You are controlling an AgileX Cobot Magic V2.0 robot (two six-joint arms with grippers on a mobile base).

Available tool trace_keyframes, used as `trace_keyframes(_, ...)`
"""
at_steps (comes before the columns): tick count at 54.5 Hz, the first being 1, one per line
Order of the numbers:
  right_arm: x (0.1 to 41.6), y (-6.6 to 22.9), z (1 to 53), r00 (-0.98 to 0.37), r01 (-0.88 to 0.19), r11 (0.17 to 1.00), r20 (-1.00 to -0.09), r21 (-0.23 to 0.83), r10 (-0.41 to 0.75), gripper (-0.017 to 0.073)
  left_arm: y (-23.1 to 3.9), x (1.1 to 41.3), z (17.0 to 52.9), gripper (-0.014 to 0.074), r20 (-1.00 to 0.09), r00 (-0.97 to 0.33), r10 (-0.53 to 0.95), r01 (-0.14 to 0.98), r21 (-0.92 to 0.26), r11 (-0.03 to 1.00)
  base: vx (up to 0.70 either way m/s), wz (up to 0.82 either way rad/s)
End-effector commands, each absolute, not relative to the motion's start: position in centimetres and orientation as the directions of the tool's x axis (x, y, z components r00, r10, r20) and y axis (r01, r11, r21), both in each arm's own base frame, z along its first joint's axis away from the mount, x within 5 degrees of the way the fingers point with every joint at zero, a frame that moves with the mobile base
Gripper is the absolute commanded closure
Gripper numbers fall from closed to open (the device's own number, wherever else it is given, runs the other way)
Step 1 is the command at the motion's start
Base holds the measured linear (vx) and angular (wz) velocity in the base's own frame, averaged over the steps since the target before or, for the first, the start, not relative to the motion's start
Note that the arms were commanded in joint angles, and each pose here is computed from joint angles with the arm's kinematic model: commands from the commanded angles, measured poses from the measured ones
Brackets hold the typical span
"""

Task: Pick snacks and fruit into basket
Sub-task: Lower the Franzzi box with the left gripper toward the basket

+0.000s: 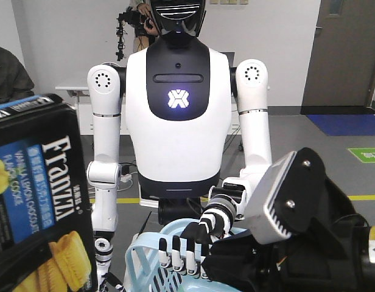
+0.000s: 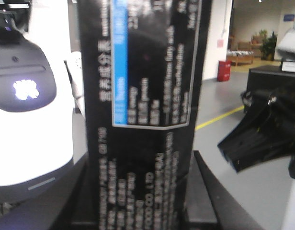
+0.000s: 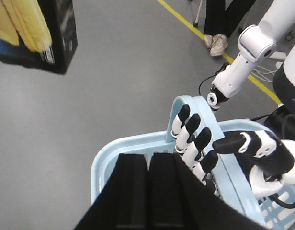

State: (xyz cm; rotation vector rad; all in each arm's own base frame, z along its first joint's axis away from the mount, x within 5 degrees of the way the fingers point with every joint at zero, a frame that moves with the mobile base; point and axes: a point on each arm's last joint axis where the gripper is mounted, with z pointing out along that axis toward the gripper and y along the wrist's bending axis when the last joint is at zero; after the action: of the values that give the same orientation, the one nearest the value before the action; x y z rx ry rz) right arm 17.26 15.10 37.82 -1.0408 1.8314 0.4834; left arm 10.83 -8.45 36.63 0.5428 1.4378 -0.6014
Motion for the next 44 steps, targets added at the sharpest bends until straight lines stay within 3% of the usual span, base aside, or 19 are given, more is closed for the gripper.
trace_keyframes(1, 17.0, 14.5, 40.4, -0.113, -0.781, 0.610, -0.932, -0.131, -0.344, 0.0567, -9.2, 11.1, 37.3, 0.0601, -0.997, 0.021, -0.075, 0.710, -0.038, 0.703, 0.00, 0.00)
trace_keyframes(29, 16.8, 13.9, 41.7, -0.070, -0.737, 0.665, -0.965, -0.120, -0.252, 0.0567, -10.7, 13.4, 35.2, 0.0594, -0.980, -0.174, -0.092, 0.703, -0.190, 0.685, 0.00, 0.00)
trace_keyframes(39, 16.4, 13.2, 43.2, 0.014, -0.693, 0.707, -0.983, -0.142, -0.183, 0.0567, -10.1, 13.8, 32.1, 0.0592, -0.963, -0.259, -0.079, 0.627, -0.230, 0.744, 0.00, 0.00)
trace_keyframes(44, 16.2, 12.9, 43.7, 0.043, -0.677, 0.721, -0.986, -0.146, -0.159, 0.0567, -9.9, 13.8, 30.6, 0.0592, -0.926, -0.349, -0.146, 0.570, -0.333, 0.751, 0.00, 0.00)
